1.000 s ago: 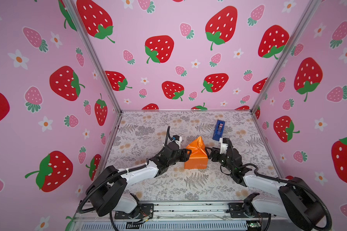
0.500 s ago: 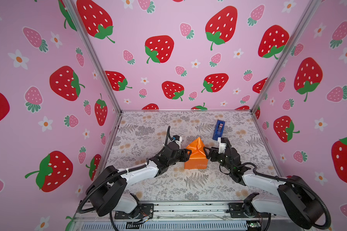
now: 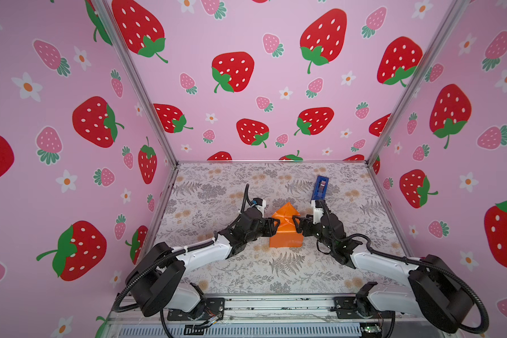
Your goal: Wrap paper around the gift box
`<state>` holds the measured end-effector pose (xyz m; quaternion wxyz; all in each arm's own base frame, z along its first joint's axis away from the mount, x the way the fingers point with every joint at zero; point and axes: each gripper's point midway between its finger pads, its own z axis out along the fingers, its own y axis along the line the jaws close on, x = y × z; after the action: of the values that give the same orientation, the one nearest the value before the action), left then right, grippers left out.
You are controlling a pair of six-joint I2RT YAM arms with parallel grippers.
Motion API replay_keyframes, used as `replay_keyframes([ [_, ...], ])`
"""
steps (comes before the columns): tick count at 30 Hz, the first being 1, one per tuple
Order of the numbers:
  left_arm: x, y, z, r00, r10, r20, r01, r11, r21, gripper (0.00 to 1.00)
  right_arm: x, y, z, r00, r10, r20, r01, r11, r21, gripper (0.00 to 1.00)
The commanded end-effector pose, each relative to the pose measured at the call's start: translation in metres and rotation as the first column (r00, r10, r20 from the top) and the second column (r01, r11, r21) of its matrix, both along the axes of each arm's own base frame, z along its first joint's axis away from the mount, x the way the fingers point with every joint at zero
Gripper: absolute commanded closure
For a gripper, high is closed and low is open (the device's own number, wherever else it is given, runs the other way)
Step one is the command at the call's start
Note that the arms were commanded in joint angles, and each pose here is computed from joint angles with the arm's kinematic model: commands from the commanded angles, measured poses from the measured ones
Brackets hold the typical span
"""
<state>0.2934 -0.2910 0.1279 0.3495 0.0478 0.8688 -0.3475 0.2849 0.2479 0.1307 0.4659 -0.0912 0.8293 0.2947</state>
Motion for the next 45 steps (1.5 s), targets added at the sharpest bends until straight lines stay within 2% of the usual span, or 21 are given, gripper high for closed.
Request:
replay_keyframes([
  [1, -0.029, 0.018, -0.061, 0.983, -0.014, -0.184, 0.045, 0.985, 0.165, 0.51, -0.007, 0.002, -0.020, 0.999, 0.026, -0.042, -0.030, 0.995, -0.091, 0.20],
  [20, -0.030, 0.017, -0.066, 0.978, -0.025, -0.209, 0.064, 0.982, 0.180, 0.48, -0.017, 0.029, -0.012, 0.990, 0.137, -0.032, -0.139, 0.988, -0.065, 0.18],
  [23, -0.030, 0.017, -0.067, 0.977, -0.026, -0.213, 0.066, 0.980, 0.185, 0.49, -0.017, 0.029, -0.012, 0.990, 0.140, -0.032, -0.142, 0.986, -0.088, 0.18],
  [33, -0.032, 0.015, -0.070, 0.973, -0.034, -0.227, 0.078, 0.978, 0.192, 0.48, -0.011, 0.013, -0.032, 0.997, 0.054, -0.057, -0.068, 0.959, -0.274, 0.13],
  [45, -0.032, 0.016, -0.066, 0.975, -0.034, -0.218, 0.077, 0.979, 0.191, 0.48, -0.026, 0.011, -0.022, 0.992, 0.118, -0.031, -0.122, 0.952, -0.282, 0.09],
])
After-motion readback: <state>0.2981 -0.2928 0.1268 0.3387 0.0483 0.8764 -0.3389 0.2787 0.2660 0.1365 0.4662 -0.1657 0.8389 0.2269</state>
